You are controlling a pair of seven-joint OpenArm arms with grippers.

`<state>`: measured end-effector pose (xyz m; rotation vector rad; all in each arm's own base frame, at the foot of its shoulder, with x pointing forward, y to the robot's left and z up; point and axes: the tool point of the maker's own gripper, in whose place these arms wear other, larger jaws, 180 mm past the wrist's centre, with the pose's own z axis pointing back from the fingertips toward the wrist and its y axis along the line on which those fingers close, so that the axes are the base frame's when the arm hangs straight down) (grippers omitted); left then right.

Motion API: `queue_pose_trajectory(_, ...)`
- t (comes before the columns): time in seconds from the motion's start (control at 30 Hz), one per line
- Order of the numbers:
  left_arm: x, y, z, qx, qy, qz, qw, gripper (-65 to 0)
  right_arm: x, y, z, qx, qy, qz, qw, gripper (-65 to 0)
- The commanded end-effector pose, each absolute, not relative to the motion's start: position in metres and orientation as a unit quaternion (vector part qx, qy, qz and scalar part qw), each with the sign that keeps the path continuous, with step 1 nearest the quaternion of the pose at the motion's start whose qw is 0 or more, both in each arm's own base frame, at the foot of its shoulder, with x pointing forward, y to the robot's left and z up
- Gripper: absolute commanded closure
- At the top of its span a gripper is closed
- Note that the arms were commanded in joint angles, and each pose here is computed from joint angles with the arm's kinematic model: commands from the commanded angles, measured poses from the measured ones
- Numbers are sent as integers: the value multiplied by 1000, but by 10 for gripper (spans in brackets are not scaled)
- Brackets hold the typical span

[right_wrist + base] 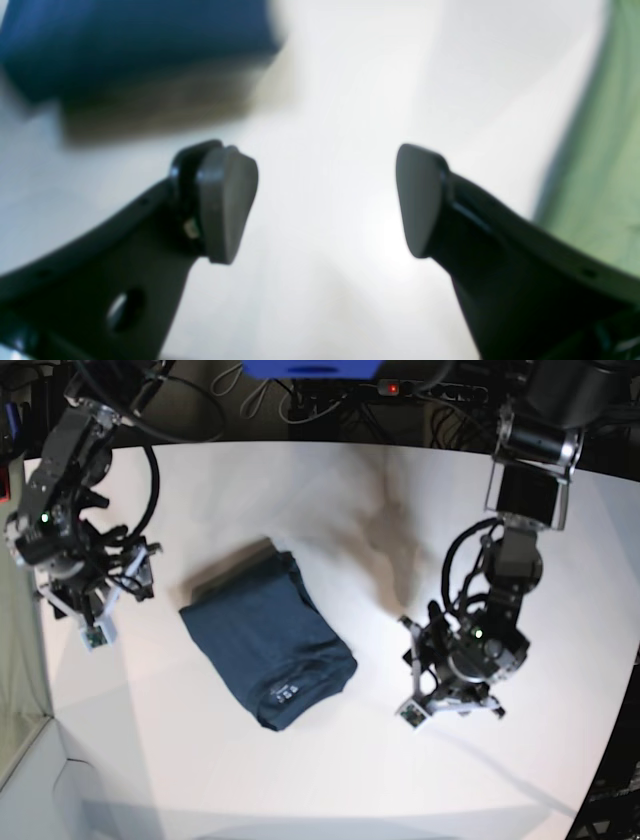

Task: Layout the t-shirt on the table in an organized manner, then fold the t-shirt properly

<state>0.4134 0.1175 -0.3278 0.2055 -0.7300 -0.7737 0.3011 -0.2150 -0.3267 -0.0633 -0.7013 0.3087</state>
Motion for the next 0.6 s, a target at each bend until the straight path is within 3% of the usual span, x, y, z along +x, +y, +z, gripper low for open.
queue_pose_trajectory(0.0,408,127,-324,111,-349,-365,856,-203,317,-220,-318,-31,-359,149,921,-468)
queue_pose_trajectory(0.1,379,137,-337,104,-341,-347,868,-94,339,-230,-336,-7,-339,136,931,-421)
queue_pose_trajectory(0.17,363,149,-346,101,-332,-325,880,-54,353,-236,-346,10,-335,127,933,-349)
queue_pose_trajectory(0.4,326,175,-353,103,-325,-277,898,0,391,-238,-381,75,-327,107,936,-65)
queue_pose_trajectory(0.47,318,183,-353,107,-323,-266,902,0,399,-232,-390,93,-324,107,935,-9)
queue_pose_trajectory(0.57,304,198,-354,116,-317,-250,907,0,403,-217,-395,104,-321,122,933,0)
